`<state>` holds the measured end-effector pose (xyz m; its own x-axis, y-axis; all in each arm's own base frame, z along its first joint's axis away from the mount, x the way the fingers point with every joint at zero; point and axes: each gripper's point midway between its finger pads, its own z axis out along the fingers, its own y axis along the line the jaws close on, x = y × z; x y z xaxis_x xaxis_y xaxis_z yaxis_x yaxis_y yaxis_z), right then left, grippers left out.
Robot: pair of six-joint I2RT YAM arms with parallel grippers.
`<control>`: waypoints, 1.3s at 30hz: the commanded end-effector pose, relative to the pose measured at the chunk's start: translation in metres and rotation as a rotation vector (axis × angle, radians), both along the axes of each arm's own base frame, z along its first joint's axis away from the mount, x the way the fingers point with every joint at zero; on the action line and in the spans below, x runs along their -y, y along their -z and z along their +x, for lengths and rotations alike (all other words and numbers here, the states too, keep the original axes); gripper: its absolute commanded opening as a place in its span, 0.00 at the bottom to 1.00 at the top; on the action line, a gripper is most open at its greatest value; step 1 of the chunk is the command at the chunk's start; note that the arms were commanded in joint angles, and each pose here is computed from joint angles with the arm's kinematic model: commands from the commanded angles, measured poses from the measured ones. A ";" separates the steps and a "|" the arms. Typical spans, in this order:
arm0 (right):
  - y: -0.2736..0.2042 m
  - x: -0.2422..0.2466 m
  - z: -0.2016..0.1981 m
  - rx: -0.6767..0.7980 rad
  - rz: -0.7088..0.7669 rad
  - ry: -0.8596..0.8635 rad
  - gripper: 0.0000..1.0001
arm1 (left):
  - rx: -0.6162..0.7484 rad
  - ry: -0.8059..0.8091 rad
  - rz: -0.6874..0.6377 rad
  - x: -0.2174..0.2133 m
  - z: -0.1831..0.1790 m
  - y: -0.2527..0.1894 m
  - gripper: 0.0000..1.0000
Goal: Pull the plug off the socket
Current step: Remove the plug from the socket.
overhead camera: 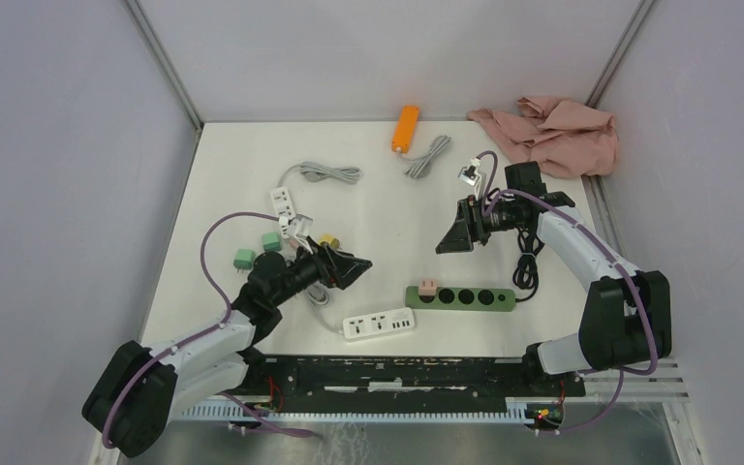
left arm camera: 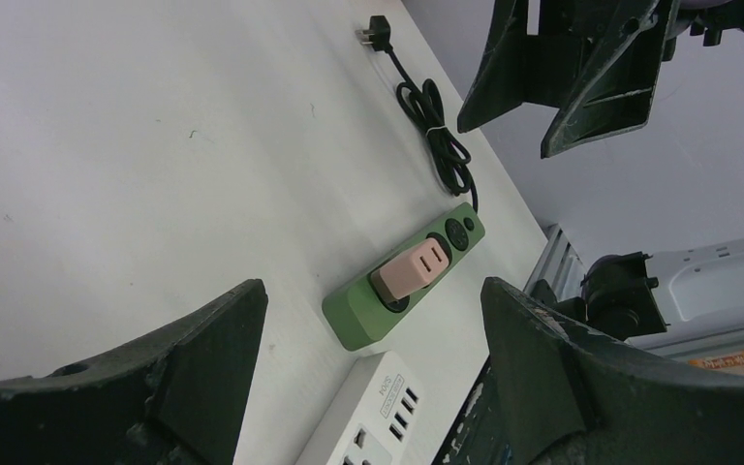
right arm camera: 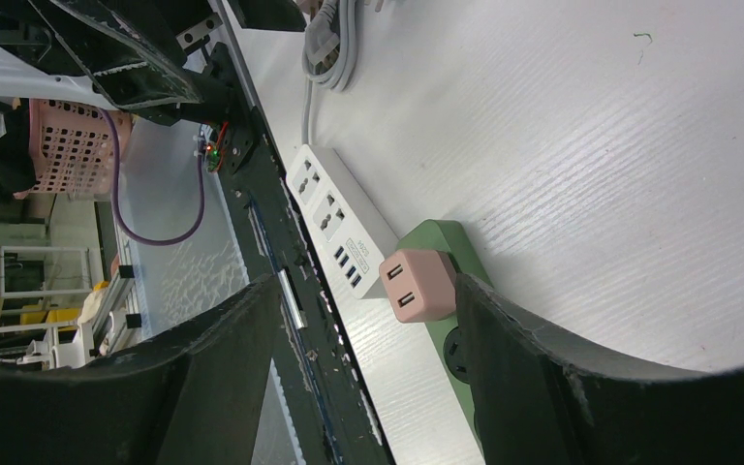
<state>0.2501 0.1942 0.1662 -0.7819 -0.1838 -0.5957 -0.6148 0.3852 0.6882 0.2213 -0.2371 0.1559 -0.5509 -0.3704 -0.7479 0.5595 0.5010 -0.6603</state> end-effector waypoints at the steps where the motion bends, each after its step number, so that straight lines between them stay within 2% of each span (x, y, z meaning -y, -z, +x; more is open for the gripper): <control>1: -0.012 -0.002 0.004 0.062 0.026 -0.020 0.72 | 0.050 0.046 -0.054 0.010 -0.006 -0.016 0.88; 28: -0.013 -0.005 0.000 0.102 0.037 -0.041 0.72 | 0.212 0.297 0.023 0.091 -0.054 -0.021 0.88; 39: -0.011 -0.016 -0.014 0.197 0.022 -0.127 0.73 | 0.377 0.245 0.088 0.080 -0.049 -0.016 0.90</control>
<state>0.2422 0.2028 0.1693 -0.7162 -0.2286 -0.6594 -0.6930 0.3440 0.6335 0.1634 -0.3221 0.1494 -0.4699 -0.1277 -0.8734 0.7989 0.3593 -0.4823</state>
